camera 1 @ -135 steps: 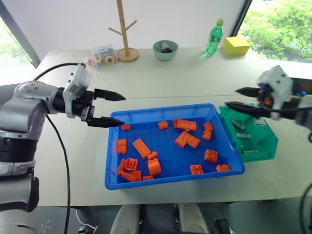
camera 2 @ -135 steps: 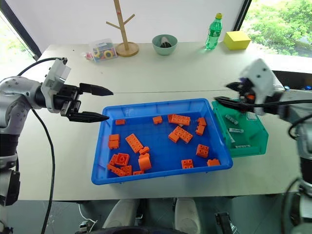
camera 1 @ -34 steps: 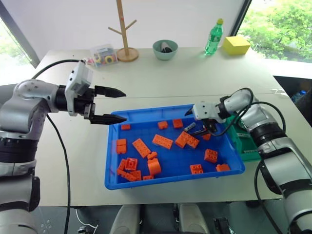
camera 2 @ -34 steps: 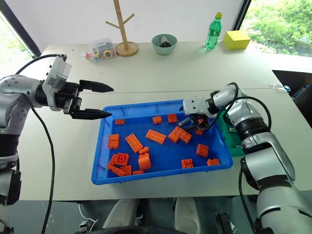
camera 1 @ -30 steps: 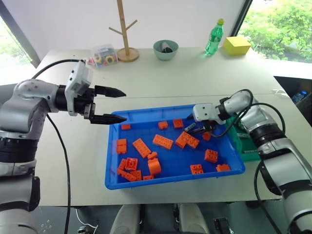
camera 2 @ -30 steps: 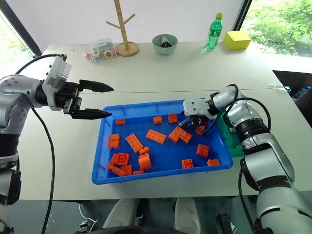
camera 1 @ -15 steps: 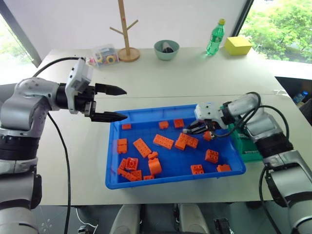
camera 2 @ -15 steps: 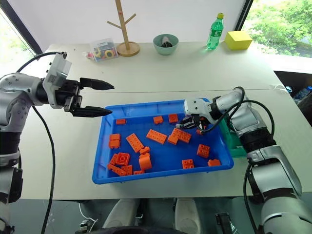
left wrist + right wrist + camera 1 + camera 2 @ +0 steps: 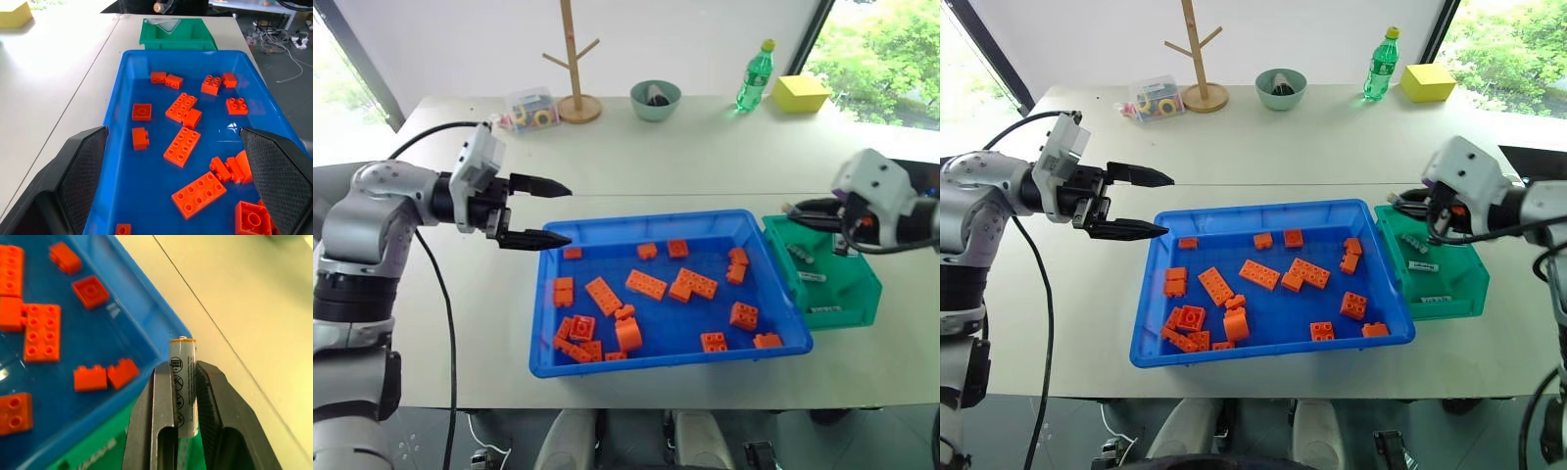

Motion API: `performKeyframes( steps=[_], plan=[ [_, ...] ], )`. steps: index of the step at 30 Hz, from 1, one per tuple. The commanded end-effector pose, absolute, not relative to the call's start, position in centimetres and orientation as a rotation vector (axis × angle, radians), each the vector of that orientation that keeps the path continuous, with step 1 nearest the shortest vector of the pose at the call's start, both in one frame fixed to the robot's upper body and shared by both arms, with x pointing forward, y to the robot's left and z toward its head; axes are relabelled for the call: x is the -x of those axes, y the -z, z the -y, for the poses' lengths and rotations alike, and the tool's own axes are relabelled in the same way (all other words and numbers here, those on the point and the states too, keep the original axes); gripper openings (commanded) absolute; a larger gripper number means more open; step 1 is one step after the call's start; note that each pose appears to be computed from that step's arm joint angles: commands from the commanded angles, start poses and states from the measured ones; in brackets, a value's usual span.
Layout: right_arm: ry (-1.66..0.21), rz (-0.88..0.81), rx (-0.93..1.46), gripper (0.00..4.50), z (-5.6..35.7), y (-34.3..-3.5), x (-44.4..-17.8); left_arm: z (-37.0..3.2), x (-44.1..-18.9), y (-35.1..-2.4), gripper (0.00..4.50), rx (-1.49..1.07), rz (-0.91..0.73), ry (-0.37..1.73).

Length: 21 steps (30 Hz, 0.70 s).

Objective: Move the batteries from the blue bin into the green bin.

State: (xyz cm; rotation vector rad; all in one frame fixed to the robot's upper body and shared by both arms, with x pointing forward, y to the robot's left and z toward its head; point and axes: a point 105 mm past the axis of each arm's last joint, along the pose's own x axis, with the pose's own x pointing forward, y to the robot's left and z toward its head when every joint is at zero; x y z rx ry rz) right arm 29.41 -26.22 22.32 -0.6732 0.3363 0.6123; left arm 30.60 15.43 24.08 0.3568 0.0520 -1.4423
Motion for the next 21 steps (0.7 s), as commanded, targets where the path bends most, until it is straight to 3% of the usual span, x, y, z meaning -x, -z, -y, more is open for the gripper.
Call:
performKeyframes(
  steps=[1, 7, 13, 21],
  plan=[
    [-0.476, -0.291, 0.644, 1.12, 27.4, -22.7, -29.0, -15.6, -30.8, -25.1, 4.5, -0.388, -0.015, 1.438],
    [-0.339, -0.291, 0.565, 4.06, 29.4, -21.0, -29.0, -15.6, -31.0, -25.0, 4.5, -0.369, -0.019, 1.43],
    [-0.495, -0.245, 0.428, 4.06, 29.4, -23.5, -25.7, -17.2, -30.8, -24.6, 4.5, -0.339, -0.053, 1.375],
    [-0.758, -0.421, 0.416, 4.06, 30.5, -22.3, -18.8, -19.6, -29.3, -23.8, 4.5, -0.317, -0.125, 1.326]
  ],
)
